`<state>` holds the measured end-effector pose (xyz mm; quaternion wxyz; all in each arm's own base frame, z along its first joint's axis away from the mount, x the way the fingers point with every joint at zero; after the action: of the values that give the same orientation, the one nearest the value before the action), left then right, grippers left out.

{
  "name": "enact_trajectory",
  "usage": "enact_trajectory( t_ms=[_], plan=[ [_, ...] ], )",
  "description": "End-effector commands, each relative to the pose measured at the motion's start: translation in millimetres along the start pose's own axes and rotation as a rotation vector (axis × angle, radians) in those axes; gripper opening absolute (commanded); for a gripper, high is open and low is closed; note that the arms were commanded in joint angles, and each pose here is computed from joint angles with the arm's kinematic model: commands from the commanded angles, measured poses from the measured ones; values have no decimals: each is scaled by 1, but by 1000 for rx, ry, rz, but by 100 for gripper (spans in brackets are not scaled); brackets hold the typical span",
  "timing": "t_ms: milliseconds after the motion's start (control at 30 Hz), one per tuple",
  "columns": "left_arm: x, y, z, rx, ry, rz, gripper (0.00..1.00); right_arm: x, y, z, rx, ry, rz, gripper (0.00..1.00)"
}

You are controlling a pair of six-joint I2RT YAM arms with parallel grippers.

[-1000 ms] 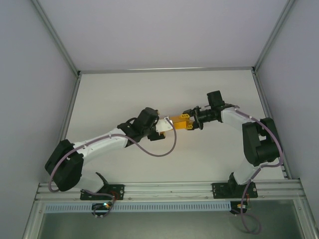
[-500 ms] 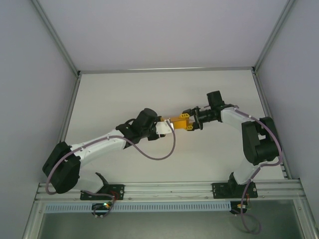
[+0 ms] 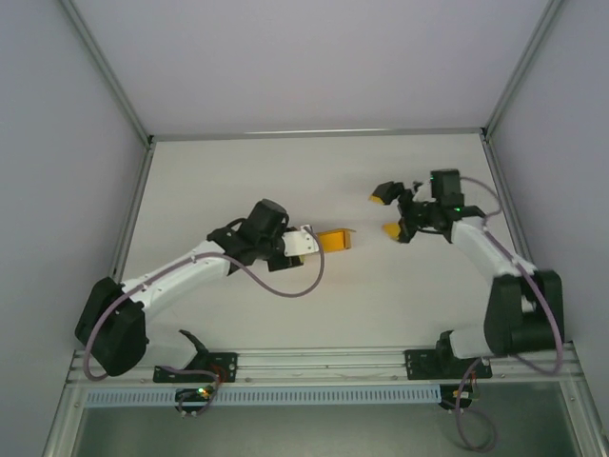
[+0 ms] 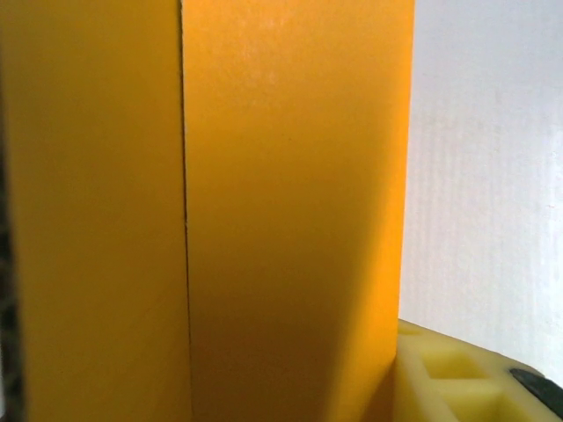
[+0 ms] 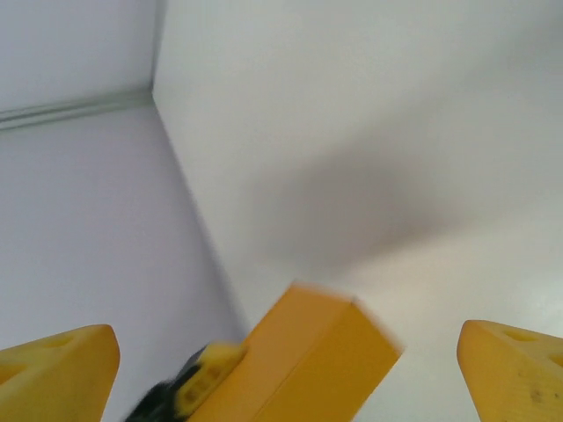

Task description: Assemble paper box

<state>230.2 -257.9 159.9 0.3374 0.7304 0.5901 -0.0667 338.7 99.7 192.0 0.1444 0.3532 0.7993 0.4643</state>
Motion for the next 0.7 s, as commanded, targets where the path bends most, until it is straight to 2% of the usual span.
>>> enact_trajectory(
  t_ms=[0,67,133,233,400,467,667],
  plan=[
    [3,-11,-14,147,-39,-82,43,-16,18,-21,-6,-278,-591,100],
    [13,-8,-11,174,5,-128,44,3,31,-23,-99,-206,-764,100],
    [19,-7,-6,207,52,-154,44,24,41,-22,-168,-83,-876,100],
    [19,-10,-1,273,97,-174,45,47,44,-10,-119,48,-1003,96],
    [22,-14,10,321,125,-178,46,84,34,15,-48,258,-1145,76],
    [23,-15,14,339,140,-185,46,92,29,25,-23,304,-1166,68],
    [23,-13,18,357,158,-184,46,101,9,48,89,403,-1208,60]
  ],
)
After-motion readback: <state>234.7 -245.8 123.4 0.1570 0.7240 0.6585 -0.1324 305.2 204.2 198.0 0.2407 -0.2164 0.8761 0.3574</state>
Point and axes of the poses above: each hand's point on the last joint's axis, 136 mm out from that joint toward the fingers, its own z axis out along the fingers, its own y axis along the line the jaws close on, x = y × z, the point moved 3 cm from there along -z, back along the fingers, and after that the axes turned 14 degrees about z, right-handed, at the moved point
